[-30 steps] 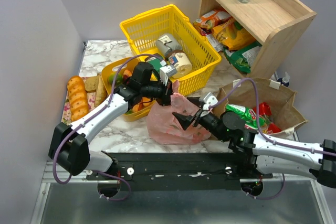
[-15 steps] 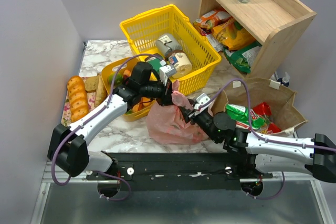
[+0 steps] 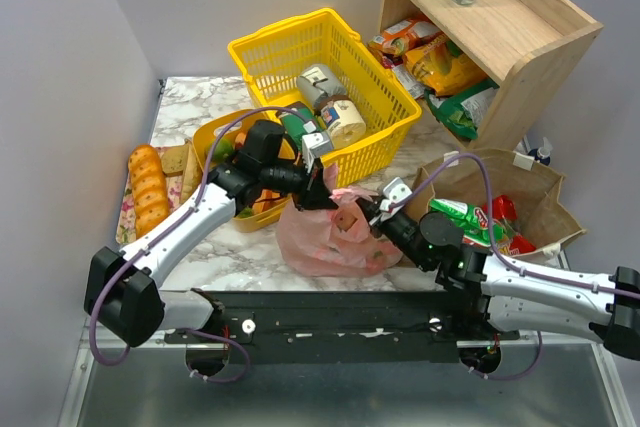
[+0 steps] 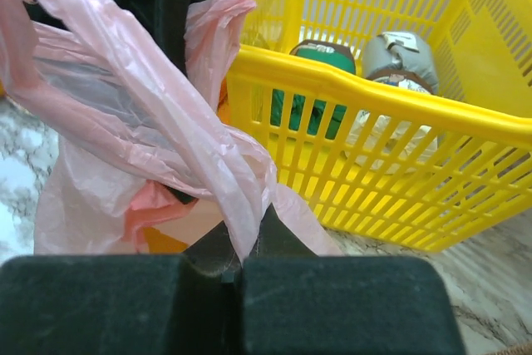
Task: Place the mixed food into the grocery bags and tie them
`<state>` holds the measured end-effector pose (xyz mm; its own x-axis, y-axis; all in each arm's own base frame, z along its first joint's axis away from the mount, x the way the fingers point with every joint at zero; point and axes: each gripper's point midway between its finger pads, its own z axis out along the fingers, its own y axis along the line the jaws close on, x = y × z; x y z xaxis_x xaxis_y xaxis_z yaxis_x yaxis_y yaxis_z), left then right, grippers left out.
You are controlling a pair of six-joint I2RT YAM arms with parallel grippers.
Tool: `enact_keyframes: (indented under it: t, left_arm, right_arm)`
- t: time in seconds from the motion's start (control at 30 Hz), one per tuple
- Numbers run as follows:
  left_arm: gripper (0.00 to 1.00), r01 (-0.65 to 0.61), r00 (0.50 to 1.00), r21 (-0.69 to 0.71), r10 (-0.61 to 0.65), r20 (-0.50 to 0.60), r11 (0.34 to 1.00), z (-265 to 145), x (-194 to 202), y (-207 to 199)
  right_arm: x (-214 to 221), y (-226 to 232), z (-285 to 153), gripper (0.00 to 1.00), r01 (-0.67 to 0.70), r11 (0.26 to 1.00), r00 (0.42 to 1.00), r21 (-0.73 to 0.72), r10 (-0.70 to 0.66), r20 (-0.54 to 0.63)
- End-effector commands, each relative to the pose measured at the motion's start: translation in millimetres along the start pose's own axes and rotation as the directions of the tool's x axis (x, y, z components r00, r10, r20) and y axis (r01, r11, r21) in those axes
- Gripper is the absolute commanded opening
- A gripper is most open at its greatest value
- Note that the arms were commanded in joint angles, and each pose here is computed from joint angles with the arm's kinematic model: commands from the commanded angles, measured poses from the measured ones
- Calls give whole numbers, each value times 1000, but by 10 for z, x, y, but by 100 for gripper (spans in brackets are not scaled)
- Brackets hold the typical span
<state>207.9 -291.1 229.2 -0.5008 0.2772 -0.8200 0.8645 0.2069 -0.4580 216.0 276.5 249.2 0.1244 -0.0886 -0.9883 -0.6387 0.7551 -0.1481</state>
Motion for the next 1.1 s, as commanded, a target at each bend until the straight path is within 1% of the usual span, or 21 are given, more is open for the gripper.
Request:
enact_keyframes:
  t: [0.0,0.03,0.1,0.13,0.2,0.23,0.3,0.33,0.4,0.43,0.5,0.67,0.83,0.93,1.07]
  left_arm:
    - [7,-6,998,63,9,-57,998,-49,64,-121]
    - [10,-2,998,69,6,-61,998,-51,68,-133]
    - [15,-22,999,71,25,-46,997,-65,38,-154]
    - [25,-26,999,64,29,-39,998,-72,29,-152]
    - [34,-39,999,45,40,-29,998,-98,22,-154]
    - [42,-47,999,39,48,-25,998,-107,15,-155]
    - [49,-61,998,33,62,-16,998,-135,1,-178]
    - [55,-63,998,24,64,-14,998,-139,-1,-169]
    - [58,-68,998,19,68,-13,998,-155,-6,-180]
    - [62,-59,998,19,60,-19,998,-166,11,-192]
    - [64,-99,995,20,100,-20,995,-189,6,-203]
    - [73,-109,993,-4,109,-52,994,-261,136,-217]
    - [83,-133,991,4,133,-30,991,-318,140,-304]
    - [84,-150,989,5,150,-4,989,-332,66,-339]
    - [87,-131,991,32,131,6,991,-297,4,-359]
  right_arm:
    - [-42,23,27,1,1,997,998,-82,-6,-62]
    - [9,74,21,1,1,993,996,-119,-11,-89]
    - [28,79,55,1,-7,992,994,-127,-7,-109]
    - [58,122,54,1,-6,989,992,-151,-13,-124]
    - [120,166,88,1,-3,986,988,-167,-22,-151]
    - [99,195,102,1,-5,983,988,-183,-24,-155]
    - [154,241,144,1,-2,980,983,-200,-35,-178]
    - [181,273,149,1,-1,977,980,-215,-41,-194]
    - [167,295,185,1,-1,975,979,-222,-44,-200]
    - [180,293,189,1,-1,975,977,-222,-46,-207]
    - [159,292,213,1,-6,976,976,-218,-41,-212]
    - [117,271,210,1,-23,976,976,-214,-25,-216]
    - [170,231,212,1,-11,978,969,-207,-41,-244]
    - [198,243,235,1,-3,977,964,-213,-54,-260]
    - [222,255,265,1,5,976,959,-217,-66,-274]
